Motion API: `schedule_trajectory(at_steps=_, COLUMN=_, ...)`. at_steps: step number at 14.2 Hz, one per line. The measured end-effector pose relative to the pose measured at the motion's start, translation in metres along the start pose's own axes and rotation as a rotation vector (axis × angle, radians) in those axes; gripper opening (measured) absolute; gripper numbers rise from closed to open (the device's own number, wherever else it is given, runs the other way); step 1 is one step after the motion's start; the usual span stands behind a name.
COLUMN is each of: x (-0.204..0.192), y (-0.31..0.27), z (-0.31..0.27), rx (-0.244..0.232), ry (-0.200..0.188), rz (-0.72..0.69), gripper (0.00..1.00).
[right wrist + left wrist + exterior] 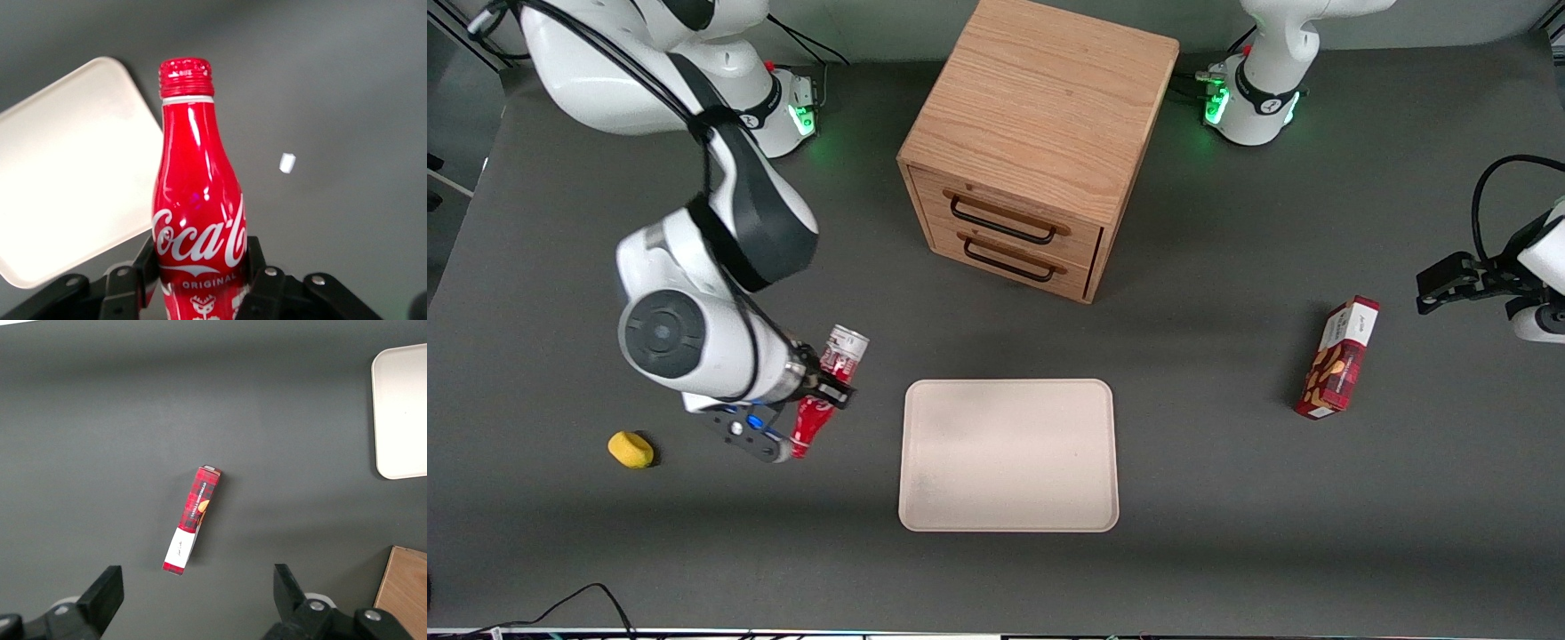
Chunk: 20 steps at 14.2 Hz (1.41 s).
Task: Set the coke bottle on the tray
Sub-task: 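Carry the upright bottle over the cream tray with the right gripper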
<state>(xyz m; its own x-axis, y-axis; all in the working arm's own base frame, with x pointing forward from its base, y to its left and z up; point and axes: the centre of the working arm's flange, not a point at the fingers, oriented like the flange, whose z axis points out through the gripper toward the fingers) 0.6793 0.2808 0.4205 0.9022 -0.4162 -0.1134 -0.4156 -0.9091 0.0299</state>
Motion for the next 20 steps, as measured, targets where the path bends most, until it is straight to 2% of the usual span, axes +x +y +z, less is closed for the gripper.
schedule_trajectory(at_steps=4, x=0.011, y=-0.032, z=0.066, rx=0.021, ry=0.052, rz=-0.195, gripper=0.55)
schedule_trajectory(at_steps=7, x=0.01, y=-0.054, z=0.118, rx=0.021, ry=0.067, rz=-0.31, gripper=0.55)
schedule_trajectory(at_steps=20, x=0.013, y=-0.077, z=0.199, rx=0.075, ry=0.112, rz=-0.348, gripper=0.55)
